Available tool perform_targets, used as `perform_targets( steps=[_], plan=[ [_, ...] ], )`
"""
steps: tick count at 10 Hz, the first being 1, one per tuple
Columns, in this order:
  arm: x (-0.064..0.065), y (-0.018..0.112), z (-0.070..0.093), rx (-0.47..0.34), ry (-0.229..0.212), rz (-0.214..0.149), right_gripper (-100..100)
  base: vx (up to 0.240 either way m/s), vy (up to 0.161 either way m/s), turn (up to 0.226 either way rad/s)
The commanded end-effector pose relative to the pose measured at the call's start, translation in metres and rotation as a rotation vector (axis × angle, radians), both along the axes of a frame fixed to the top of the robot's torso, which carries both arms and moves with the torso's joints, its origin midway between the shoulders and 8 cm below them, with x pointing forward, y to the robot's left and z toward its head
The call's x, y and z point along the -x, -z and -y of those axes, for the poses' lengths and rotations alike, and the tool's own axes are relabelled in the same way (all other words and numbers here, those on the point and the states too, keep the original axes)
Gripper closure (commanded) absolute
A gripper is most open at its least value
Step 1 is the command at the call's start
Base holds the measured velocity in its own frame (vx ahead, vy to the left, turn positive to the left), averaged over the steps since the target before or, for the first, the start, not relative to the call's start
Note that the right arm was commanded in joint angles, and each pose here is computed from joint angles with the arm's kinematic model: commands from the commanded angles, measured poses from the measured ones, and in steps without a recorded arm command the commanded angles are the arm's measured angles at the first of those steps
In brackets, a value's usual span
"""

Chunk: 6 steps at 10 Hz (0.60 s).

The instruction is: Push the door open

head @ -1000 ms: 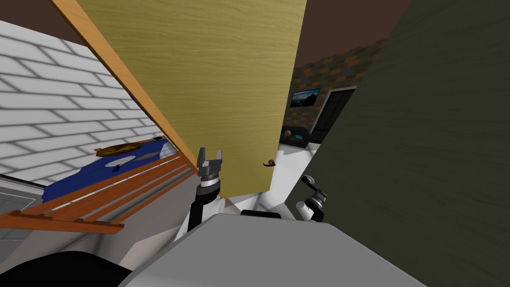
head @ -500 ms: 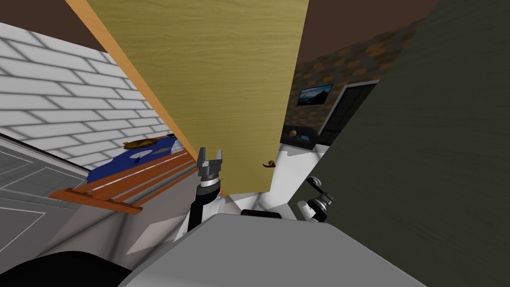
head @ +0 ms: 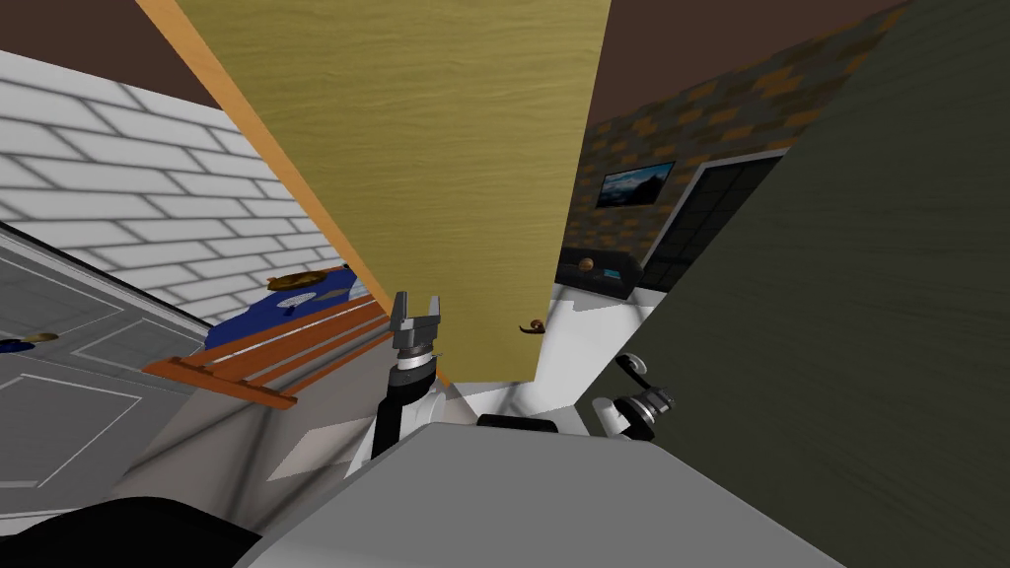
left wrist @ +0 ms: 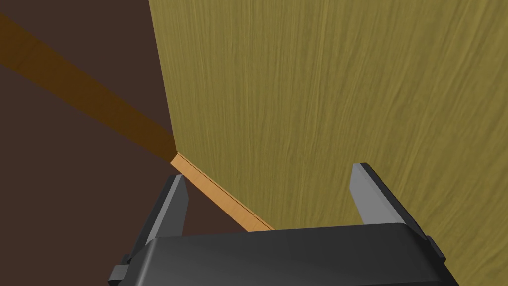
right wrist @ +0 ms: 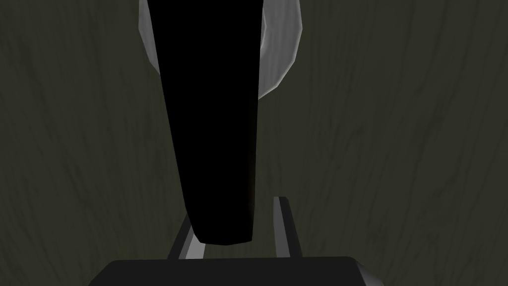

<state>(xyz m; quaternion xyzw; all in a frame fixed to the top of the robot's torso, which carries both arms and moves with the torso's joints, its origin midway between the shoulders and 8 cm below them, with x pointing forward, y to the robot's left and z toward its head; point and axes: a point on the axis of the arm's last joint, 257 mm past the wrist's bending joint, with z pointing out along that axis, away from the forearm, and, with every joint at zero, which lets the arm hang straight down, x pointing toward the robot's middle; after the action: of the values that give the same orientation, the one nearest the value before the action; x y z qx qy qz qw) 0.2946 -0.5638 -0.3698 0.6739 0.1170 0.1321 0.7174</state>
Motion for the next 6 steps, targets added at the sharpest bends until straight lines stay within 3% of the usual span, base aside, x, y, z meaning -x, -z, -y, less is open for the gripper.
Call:
perform_targets(
  steps=[1, 2, 3, 4, 5, 6],
  plan=[
    [0.009, -0.009, 0.014, 0.034, 0.029, 0.013, 100, 0.017, -0.039, -0.004],
    [0.017, -0.010, 0.018, 0.036, 0.058, 0.017, 100, 0.021, -0.049, 0.101],
    [0.017, -0.010, 0.018, 0.036, 0.058, 0.017, 100, 0.012, -0.046, 0.050],
    [0.031, -0.011, 0.024, 0.039, 0.119, 0.023, 100, 0.041, -0.092, 0.200],
    [0.031, -0.011, 0.024, 0.039, 0.119, 0.023, 100, 0.039, -0.111, 0.115],
    [0.039, -0.012, 0.027, 0.039, 0.150, 0.026, 100, 0.026, -0.097, 0.108]
  ],
)
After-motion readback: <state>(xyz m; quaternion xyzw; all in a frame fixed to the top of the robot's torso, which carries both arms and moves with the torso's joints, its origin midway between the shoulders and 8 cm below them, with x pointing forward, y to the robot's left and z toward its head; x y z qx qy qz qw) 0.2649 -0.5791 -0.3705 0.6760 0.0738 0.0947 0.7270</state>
